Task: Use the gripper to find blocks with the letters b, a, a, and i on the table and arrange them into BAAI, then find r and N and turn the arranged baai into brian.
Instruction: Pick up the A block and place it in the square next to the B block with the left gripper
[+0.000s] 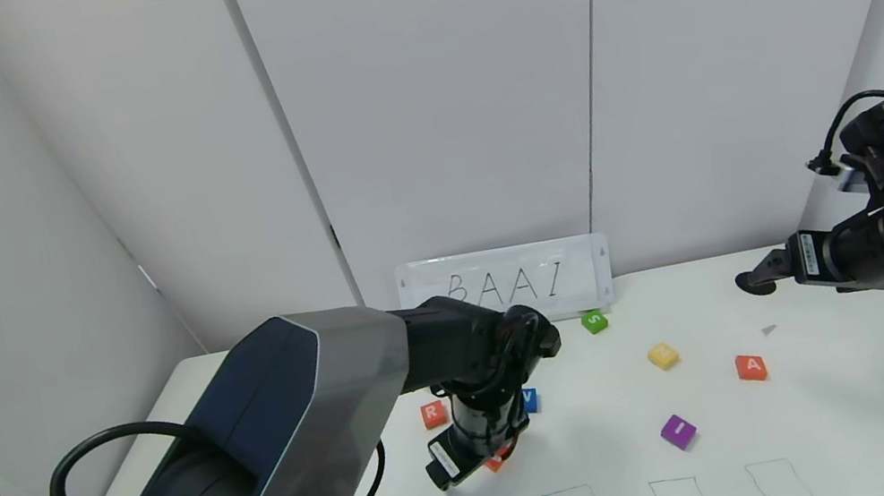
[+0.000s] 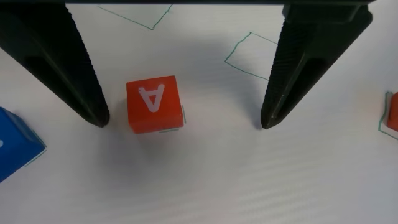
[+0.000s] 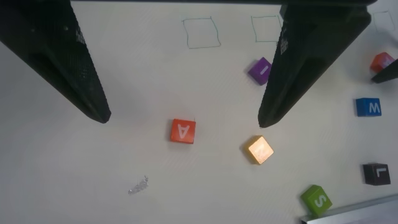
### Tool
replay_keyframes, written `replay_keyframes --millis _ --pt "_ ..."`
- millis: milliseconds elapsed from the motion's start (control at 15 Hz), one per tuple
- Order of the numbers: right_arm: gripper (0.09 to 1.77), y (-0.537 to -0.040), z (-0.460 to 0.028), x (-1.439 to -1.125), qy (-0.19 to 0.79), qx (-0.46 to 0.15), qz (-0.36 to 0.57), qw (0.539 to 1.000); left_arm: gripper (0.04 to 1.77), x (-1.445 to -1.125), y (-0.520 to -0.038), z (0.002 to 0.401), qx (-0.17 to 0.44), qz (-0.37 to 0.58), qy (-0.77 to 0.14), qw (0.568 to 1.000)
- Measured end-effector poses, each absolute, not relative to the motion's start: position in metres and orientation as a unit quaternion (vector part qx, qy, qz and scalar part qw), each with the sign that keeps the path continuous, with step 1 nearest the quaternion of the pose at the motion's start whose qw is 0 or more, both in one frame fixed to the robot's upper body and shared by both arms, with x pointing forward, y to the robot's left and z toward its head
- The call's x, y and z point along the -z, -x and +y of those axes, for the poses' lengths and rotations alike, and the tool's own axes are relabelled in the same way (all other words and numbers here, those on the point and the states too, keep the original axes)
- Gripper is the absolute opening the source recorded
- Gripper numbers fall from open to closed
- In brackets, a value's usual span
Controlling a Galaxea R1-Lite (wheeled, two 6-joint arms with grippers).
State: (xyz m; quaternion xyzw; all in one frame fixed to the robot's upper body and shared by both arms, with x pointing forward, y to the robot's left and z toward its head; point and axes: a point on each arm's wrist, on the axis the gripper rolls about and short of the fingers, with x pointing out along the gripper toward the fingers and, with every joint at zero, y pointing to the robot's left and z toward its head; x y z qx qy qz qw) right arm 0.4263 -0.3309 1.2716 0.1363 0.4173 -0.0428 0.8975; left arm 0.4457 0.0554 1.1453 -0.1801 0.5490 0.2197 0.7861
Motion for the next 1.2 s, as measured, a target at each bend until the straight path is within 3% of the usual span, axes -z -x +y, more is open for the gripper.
replay_keyframes --millis 267,467,867,1200 --pt "1.71 -0.4266 -0.3309 -1.2714 -0.136 0.043 0.417 0.897 1.72 -1.1451 -0.4461 0.0562 -0.222 0.548 0.180 0.786" --pt "1.71 -0.4266 -0.3309 -1.2714 -0.136 0.043 0.417 0.897 1.20 -1.1445 -0.4451 0.0570 -0.224 0.552 0.176 0.784" --pt "1.71 -0.4266 -0.3314 -1.2714 -0.137 0.044 0.417 0.897 0.51 -1.1436 -0.4431 0.0542 -0.221 0.555 0.173 0.784" --pt "1.71 -0.4266 -0.3314 -1.2715 -0.137 0.044 0.417 0.897 0.51 -1.1437 -0.4421 0.0532 -0.219 0.556 0.171 0.784"
